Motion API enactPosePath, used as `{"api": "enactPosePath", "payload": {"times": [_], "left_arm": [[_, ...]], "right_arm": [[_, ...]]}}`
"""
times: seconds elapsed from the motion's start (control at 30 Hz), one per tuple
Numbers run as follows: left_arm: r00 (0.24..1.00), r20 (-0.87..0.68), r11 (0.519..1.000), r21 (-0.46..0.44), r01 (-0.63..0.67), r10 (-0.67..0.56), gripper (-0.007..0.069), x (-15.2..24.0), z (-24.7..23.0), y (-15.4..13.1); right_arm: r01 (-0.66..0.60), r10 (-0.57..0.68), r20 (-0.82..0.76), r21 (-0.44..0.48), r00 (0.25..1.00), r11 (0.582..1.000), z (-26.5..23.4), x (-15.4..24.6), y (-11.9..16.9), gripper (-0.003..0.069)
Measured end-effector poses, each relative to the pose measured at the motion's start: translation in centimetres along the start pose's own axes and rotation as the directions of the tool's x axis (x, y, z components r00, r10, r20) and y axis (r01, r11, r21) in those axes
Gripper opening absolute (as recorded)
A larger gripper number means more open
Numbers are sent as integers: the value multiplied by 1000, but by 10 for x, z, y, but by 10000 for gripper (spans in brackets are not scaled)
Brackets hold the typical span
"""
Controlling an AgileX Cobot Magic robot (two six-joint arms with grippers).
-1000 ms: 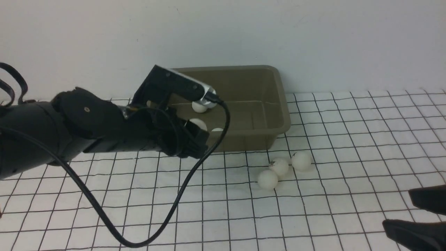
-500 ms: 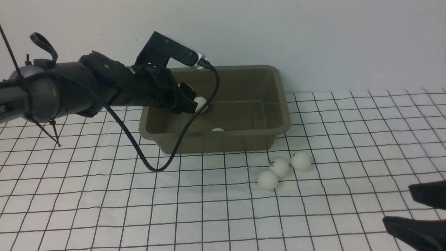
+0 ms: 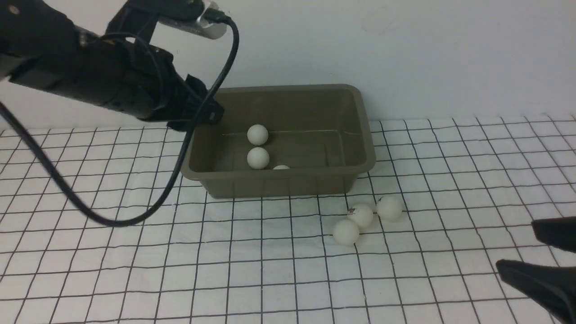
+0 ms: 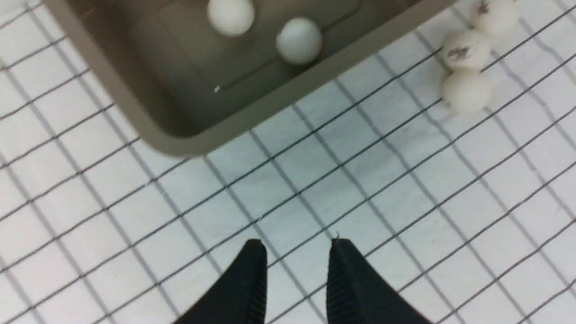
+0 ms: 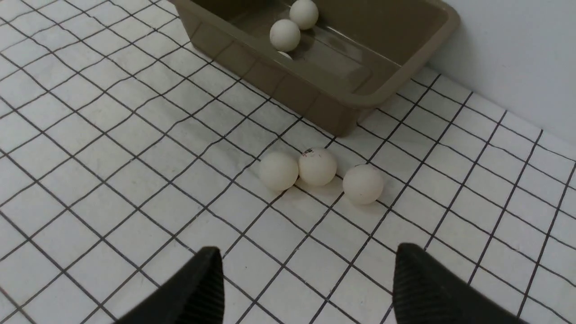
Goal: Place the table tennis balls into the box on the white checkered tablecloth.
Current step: 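Reach for and grasp a ping pong ball on the table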
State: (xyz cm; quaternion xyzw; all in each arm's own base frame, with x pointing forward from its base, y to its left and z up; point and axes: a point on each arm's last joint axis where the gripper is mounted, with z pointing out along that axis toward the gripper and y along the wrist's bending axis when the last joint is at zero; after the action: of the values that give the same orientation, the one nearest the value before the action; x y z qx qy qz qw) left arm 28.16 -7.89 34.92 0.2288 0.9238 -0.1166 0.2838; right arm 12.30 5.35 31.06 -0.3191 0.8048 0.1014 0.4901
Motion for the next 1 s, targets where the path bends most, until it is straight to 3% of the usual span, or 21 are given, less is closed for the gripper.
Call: {"api": "enactPosePath", "payload": {"times": [0.17, 0.27, 0.4, 0.57, 0.7, 0.87, 1.0], "left_arm": [[995, -96, 991, -131, 16, -29, 167, 15, -21, 5], [999, -51, 982, -191, 2, -12, 203, 18, -40, 5], [999, 33, 973, -230, -3, 10, 320, 13, -50, 6], [998, 54, 980, -193, 42, -32, 440, 11, -46, 4], [998, 48, 979, -199, 35, -26, 449, 11, -45, 5], [999, -1, 944, -327, -49, 51, 450, 14, -49, 15], [990, 86, 937, -341, -75, 111, 450, 4, -50, 10]], "right_arm": [[-27, 26, -55, -14, 998, 1000, 17, 2, -6, 461], [-46, 44, -97, -24, 994, 999, 30, 2, -12, 461], [-62, 57, -131, -33, 990, 998, 50, -13, -26, 461], [-64, 56, -165, -46, 985, 997, 75, -31, -43, 461], [-69, 52, -229, -69, 972, 995, 103, -37, -57, 461], [-93, 64, -288, -86, 956, 992, 129, -31, -65, 461], [-74, 40, -312, -99, 949, 992, 146, -25, -64, 461]]}}
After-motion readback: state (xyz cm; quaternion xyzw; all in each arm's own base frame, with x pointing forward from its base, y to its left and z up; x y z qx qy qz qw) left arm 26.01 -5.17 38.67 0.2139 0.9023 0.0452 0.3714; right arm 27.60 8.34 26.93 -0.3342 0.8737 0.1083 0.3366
